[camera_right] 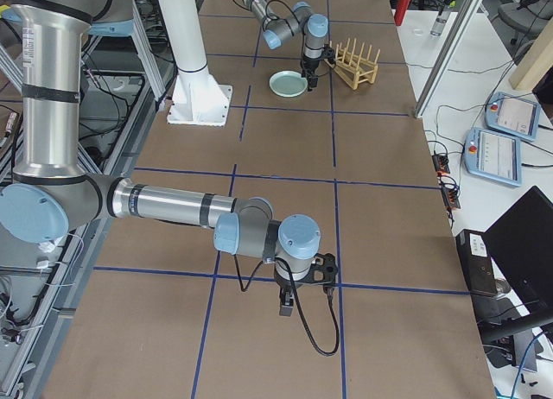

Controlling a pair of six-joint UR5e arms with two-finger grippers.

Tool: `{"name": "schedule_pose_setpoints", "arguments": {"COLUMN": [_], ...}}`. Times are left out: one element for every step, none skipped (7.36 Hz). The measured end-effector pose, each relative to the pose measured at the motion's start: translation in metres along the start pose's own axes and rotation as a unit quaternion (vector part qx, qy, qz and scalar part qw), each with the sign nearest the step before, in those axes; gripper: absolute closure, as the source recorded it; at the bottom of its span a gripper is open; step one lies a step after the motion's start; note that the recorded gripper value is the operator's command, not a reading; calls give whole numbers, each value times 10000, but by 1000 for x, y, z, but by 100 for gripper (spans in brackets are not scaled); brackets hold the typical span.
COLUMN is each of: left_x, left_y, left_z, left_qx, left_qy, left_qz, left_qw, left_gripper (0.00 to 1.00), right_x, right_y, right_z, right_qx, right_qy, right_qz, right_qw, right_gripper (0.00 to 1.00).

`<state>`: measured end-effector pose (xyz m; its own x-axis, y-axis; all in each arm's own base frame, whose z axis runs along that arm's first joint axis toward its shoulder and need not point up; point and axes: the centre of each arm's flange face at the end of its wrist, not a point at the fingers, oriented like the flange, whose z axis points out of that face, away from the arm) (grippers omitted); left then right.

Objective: Place plate on rack
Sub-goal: 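Reach the left gripper down to the green plate and grip its rim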

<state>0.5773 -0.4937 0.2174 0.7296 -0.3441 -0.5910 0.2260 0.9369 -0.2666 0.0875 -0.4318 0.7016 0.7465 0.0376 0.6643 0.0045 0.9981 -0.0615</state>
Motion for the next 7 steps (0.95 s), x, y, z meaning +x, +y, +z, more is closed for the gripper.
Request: {"name": "schedule_pose_setpoints", "arguments": {"left_x": [4,6,7,7,7,7,7], "left_y": [11,20,27,30,32,32,32], "left_z": [11,17,21,22,22,22,22], "left_qx": [-25,-55,-80,-93,-96,-96,-97], "left_qy": [-10,-18,-24,-24,-12,-8,-12], "left_qz": [43,68,94,118,132,135,136], "left_qw": [10000,10000,9999,9999,9999,9999,9999], "left_gripper": [1,14,27,45,59,67,67], "right_x": [0,0,0,0,0,0,0], "right_y": [0,0,0,0,0,0,0], "right_z": [0,0,0,0,0,0,0], "right_qx": [1,1,1,1,1,1,0], "right_qy": [0,0,0,0,0,0,0], "right_qz": [1,1,-1,-2,-2,0,0], "right_qw": [10000,10000,10000,10000,10000,10000,10000], "right_gripper": [0,0,0,0,0,0,0]}}
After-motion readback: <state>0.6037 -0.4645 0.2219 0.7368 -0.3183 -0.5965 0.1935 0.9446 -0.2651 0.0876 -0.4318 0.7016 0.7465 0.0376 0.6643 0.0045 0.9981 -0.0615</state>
